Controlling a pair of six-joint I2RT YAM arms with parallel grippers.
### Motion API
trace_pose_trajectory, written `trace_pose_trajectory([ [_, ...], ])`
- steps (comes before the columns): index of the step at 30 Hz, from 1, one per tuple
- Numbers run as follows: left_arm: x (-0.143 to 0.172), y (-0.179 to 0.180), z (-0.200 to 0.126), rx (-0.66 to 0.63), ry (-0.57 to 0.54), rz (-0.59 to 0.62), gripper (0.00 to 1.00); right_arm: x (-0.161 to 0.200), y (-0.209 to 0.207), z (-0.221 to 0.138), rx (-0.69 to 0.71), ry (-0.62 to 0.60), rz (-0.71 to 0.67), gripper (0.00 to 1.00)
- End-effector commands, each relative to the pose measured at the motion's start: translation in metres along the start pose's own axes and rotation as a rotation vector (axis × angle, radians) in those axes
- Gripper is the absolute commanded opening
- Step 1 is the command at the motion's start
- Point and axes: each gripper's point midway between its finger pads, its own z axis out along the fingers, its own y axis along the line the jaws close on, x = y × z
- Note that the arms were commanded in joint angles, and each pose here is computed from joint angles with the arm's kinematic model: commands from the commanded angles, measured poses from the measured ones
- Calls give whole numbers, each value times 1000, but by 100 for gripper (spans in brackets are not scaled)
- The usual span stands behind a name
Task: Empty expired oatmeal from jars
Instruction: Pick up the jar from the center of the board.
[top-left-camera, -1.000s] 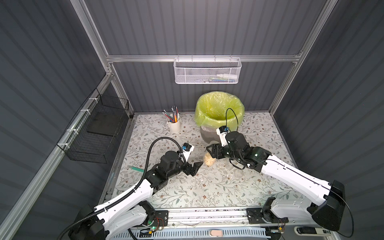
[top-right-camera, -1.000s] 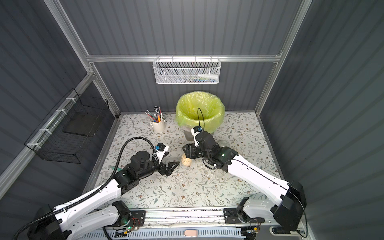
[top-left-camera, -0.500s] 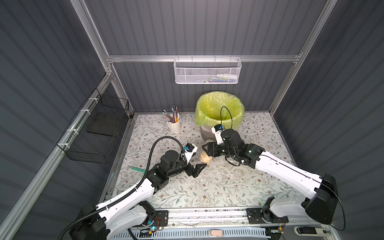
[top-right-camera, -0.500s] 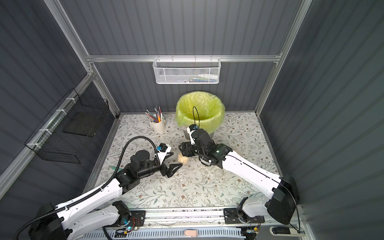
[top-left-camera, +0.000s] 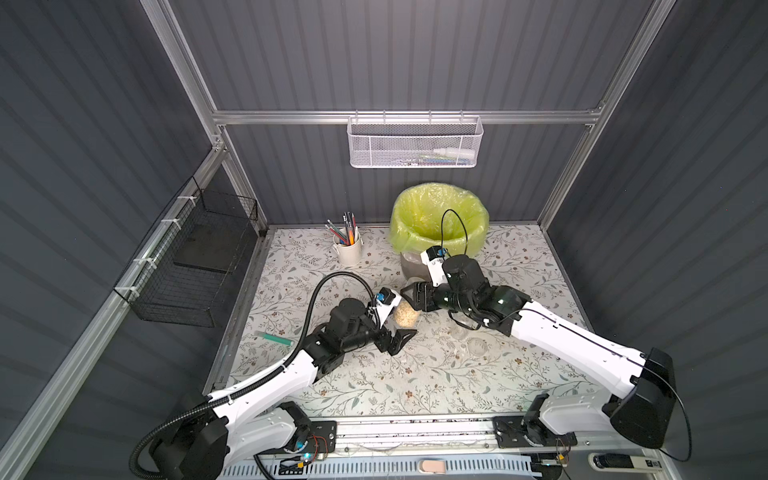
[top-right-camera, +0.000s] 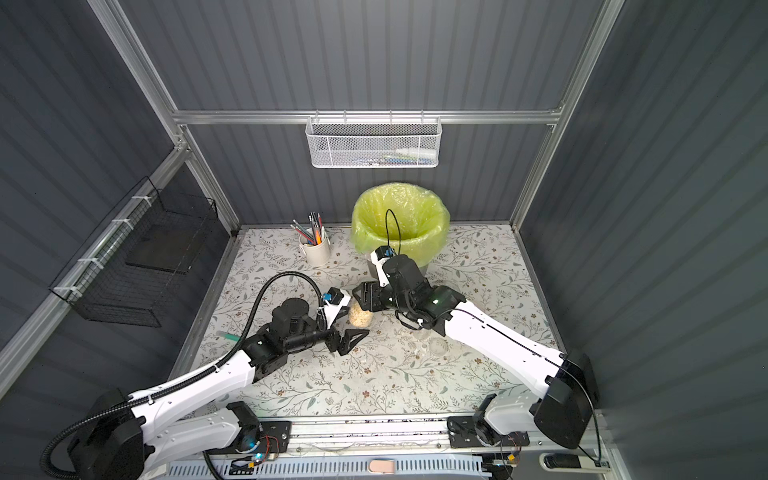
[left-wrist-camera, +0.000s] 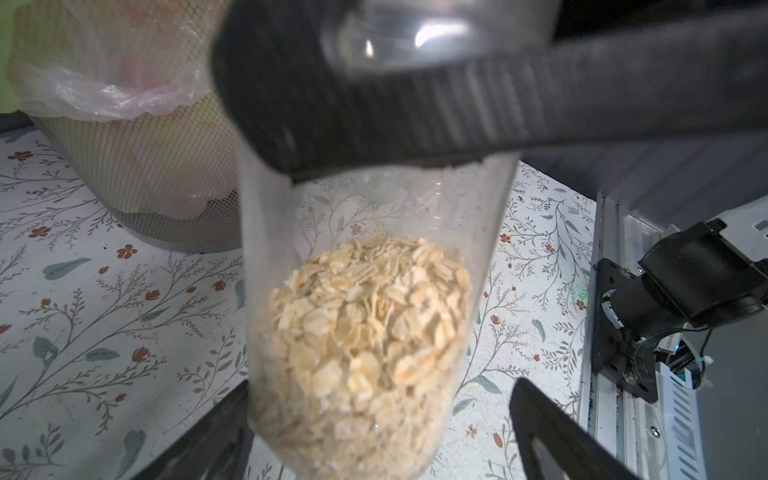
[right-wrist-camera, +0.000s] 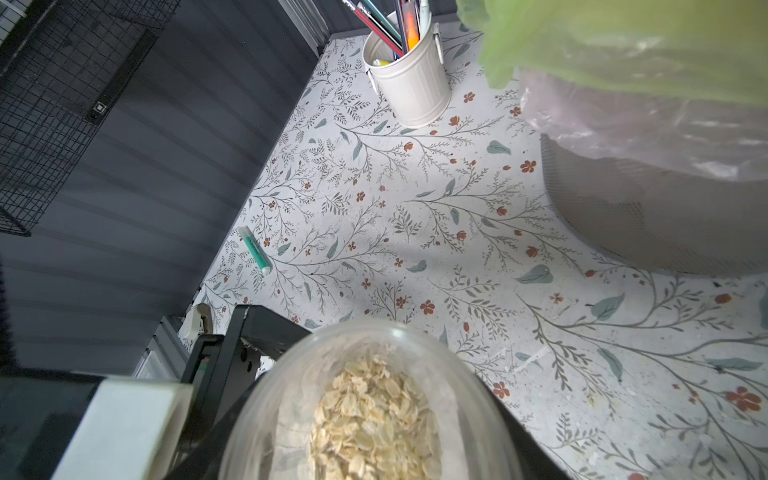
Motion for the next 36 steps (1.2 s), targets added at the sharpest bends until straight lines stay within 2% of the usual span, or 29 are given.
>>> trace_pose_trajectory([
  [1,-24,-5,0,14,-67,45,94,-11,12,-6,-42,-36,-1,43],
  [13,-27,-4,4,15,-74,57,91,-11,14,-9,-55,-42,11,43],
  [21,-28,-4,5,14,-79,59,85,-12,14,-11,-54,-48,12,44],
  [36,-31,-1,4,-3,-105,58,83,-10,14,-11,-62,-48,21,44],
])
